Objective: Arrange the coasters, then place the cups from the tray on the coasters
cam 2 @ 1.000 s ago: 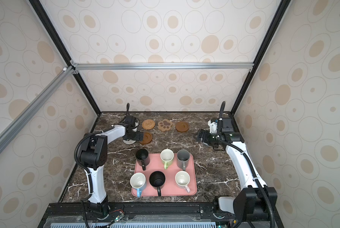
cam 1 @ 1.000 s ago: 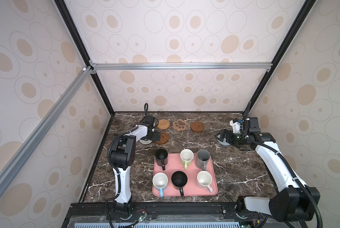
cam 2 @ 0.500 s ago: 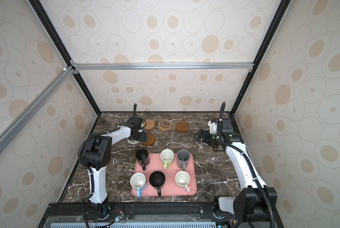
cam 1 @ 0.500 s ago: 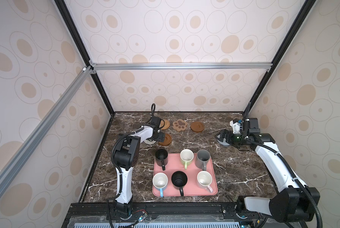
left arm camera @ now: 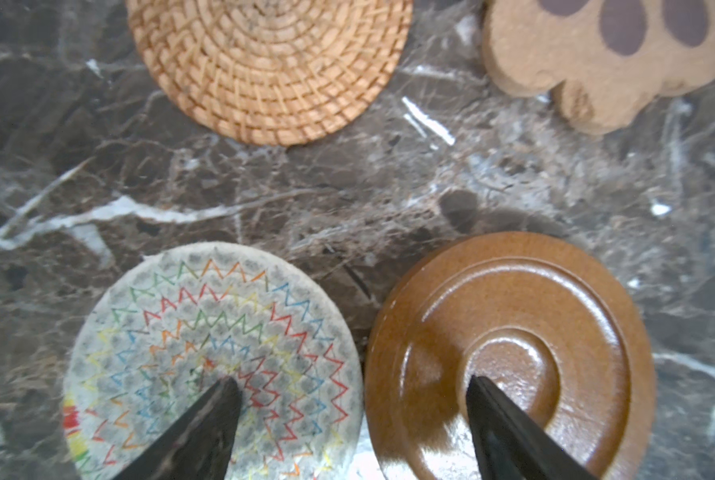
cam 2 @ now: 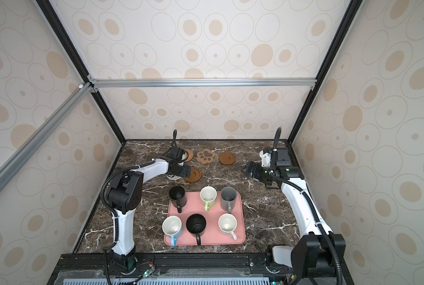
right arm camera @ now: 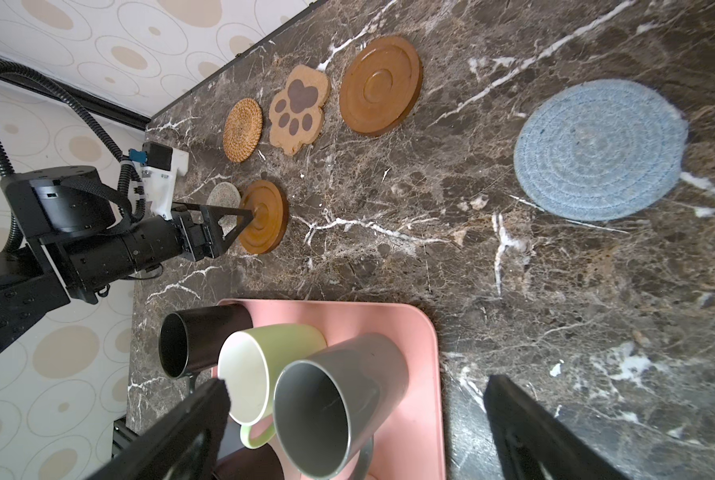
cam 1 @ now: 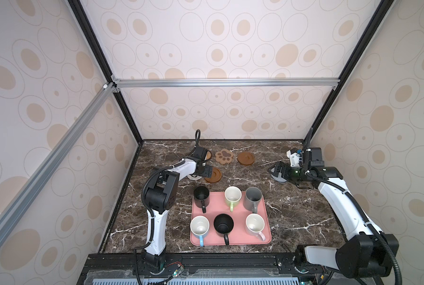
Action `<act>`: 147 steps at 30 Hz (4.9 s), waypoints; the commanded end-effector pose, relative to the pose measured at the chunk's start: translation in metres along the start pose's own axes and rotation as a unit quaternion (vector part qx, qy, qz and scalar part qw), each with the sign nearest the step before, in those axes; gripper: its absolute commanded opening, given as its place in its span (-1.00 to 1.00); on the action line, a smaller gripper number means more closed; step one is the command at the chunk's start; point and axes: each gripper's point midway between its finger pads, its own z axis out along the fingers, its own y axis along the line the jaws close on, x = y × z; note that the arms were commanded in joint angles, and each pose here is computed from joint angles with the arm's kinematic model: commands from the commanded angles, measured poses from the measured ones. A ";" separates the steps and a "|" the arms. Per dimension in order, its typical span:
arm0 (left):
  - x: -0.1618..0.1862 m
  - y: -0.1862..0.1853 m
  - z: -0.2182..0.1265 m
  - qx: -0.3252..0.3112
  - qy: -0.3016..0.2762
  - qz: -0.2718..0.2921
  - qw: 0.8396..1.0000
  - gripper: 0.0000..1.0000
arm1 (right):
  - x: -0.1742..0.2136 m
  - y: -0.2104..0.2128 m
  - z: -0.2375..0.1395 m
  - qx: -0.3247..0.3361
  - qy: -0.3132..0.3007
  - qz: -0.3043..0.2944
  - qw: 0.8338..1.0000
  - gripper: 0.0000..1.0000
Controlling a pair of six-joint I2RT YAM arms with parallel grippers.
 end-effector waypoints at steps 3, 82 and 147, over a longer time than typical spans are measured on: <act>0.041 -0.027 0.022 0.039 0.068 -0.018 0.997 0.72 | 0.001 0.003 -0.004 -0.002 -0.005 -0.002 1.000 1.00; 0.008 -0.096 -0.015 0.130 0.059 -0.008 0.990 0.76 | 0.005 -0.001 0.002 -0.003 0.004 -0.002 1.000 0.99; 0.003 -0.013 0.000 0.081 0.052 -0.064 0.993 0.80 | -0.005 -0.001 0.004 0.005 0.001 -0.001 1.000 1.00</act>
